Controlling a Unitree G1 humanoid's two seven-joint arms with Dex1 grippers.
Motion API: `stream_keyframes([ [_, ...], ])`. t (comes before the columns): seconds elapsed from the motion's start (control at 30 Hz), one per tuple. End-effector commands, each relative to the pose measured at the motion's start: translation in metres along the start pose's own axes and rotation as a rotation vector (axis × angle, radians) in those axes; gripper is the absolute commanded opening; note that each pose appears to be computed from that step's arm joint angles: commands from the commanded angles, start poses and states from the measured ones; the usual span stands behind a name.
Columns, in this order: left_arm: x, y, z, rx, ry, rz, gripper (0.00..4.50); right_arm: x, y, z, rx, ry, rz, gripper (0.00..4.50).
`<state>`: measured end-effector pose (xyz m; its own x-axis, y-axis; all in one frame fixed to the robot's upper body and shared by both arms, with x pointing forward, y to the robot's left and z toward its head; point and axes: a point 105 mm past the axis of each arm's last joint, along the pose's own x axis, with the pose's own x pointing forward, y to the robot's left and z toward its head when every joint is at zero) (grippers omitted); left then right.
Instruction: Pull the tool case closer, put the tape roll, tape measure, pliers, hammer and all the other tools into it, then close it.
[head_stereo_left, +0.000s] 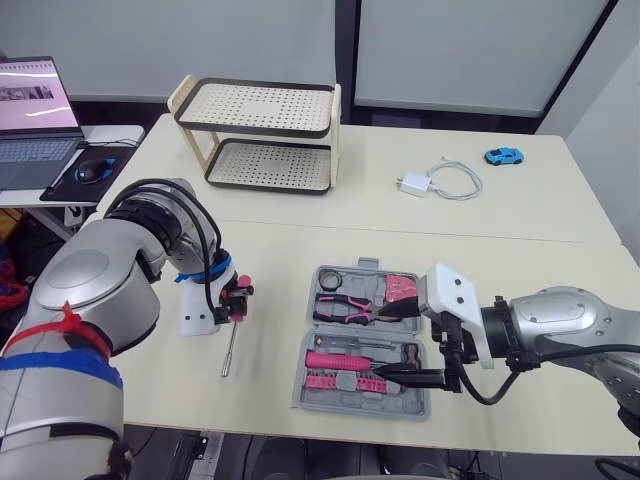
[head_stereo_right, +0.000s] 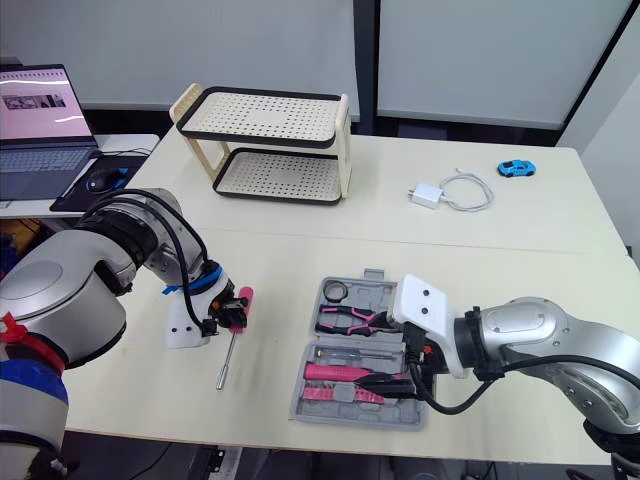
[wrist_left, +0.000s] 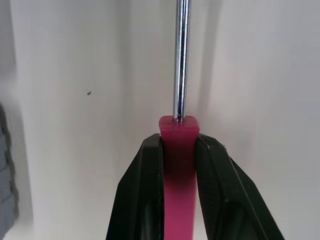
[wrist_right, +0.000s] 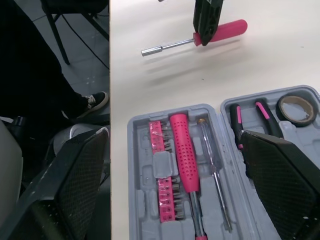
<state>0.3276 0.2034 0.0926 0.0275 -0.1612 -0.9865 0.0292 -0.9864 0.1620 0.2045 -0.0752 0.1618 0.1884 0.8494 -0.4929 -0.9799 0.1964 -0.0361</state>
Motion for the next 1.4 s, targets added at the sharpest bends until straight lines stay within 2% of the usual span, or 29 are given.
stream_keyframes([
  [0.03, -0.014, 0.005, -0.007, -0.032, 0.056, 0.041, 0.53, 0.001, -0.001, 0.007, -0.053, -0.025, -0.02, 4.5],
  [0.23, -0.025, 0.007, -0.011, -0.139, 0.094, 0.117, 0.53, 0.002, -0.004, 0.006, -0.067, -0.024, -0.036, 4.5],
  [0.43, -0.023, -0.01, -0.003, -0.255, 0.08, 0.143, 0.53, 0.003, -0.008, 0.005, -0.082, -0.018, -0.049, 4.5],
  [0.63, -0.022, -0.024, 0.007, -0.281, 0.079, 0.134, 0.53, 0.003, -0.008, 0.005, -0.099, -0.013, -0.037, 4.5],
  [0.83, -0.024, -0.027, 0.003, -0.339, 0.13, 0.142, 0.53, 0.005, -0.009, 0.005, -0.102, -0.01, -0.027, 4.5],
  [1.17, -0.014, -0.041, 0.013, -0.705, 0.104, 0.265, 0.53, 0.008, -0.011, 0.006, -0.099, -0.015, -0.033, 4.5],
  [1.4, -0.019, -0.037, 0.029, -1.176, -0.003, 0.492, 0.53, 0.009, -0.012, 0.007, -0.098, -0.017, -0.037, 4.5],
])
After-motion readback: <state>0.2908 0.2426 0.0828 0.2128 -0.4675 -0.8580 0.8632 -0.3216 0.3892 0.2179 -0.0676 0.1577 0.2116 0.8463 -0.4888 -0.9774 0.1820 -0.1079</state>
